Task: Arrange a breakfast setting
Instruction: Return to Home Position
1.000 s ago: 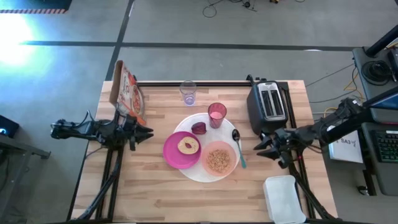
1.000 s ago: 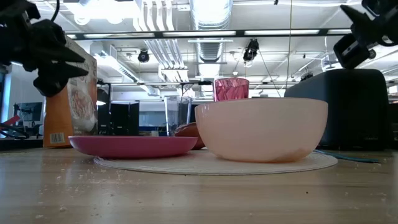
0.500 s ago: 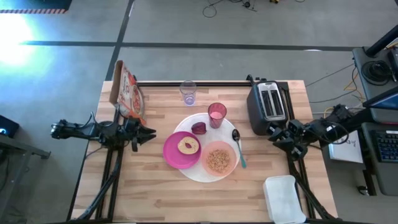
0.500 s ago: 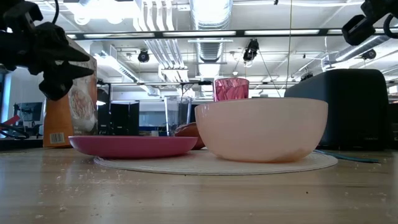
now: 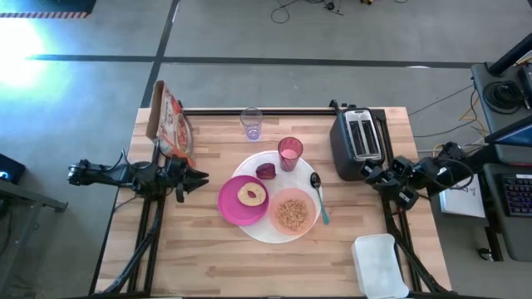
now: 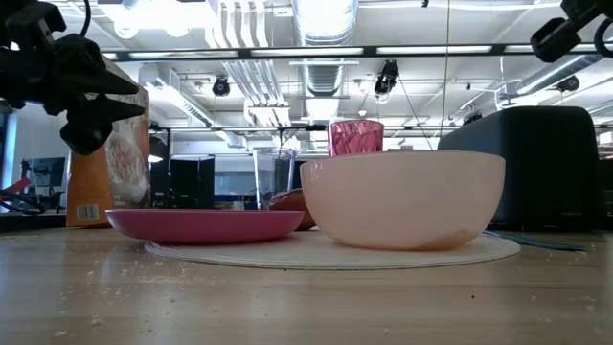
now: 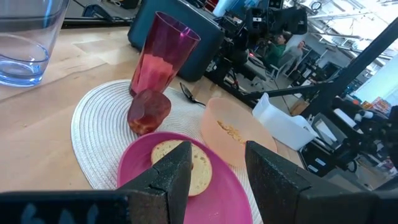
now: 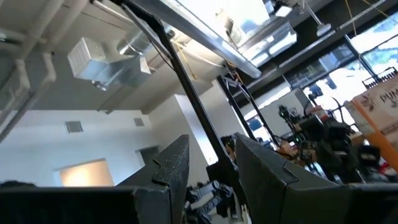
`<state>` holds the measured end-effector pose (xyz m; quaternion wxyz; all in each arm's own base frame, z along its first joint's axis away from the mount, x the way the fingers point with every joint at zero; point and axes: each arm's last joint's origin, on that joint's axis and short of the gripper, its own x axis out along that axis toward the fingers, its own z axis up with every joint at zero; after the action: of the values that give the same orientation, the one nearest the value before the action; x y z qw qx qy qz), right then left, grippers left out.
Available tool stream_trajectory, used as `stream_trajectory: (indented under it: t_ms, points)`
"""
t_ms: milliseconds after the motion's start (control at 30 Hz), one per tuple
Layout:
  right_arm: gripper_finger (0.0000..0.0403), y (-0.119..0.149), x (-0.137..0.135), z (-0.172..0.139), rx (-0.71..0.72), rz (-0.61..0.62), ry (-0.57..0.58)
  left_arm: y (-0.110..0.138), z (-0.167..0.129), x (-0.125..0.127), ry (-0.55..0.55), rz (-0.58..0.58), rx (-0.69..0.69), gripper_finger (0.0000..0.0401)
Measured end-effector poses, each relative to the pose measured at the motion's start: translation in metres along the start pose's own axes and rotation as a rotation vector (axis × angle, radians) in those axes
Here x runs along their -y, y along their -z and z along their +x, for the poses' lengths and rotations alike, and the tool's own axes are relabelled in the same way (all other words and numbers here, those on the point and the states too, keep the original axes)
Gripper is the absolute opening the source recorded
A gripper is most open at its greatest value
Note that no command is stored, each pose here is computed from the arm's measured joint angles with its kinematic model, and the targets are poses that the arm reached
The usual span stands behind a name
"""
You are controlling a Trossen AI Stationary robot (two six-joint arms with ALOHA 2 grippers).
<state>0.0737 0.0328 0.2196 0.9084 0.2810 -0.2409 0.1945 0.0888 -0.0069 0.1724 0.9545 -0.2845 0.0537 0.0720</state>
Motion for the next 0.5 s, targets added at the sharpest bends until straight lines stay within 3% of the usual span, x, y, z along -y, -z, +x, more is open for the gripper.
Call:
stream_trajectory:
  t_ms: [500]
  points:
    - [0.0121,0.0015,0.0006,0.0003,-0.014,-0.003,0.006,0.0005,0.0008,-0.0005,-0.013,0.003,-0.005,0.0134]
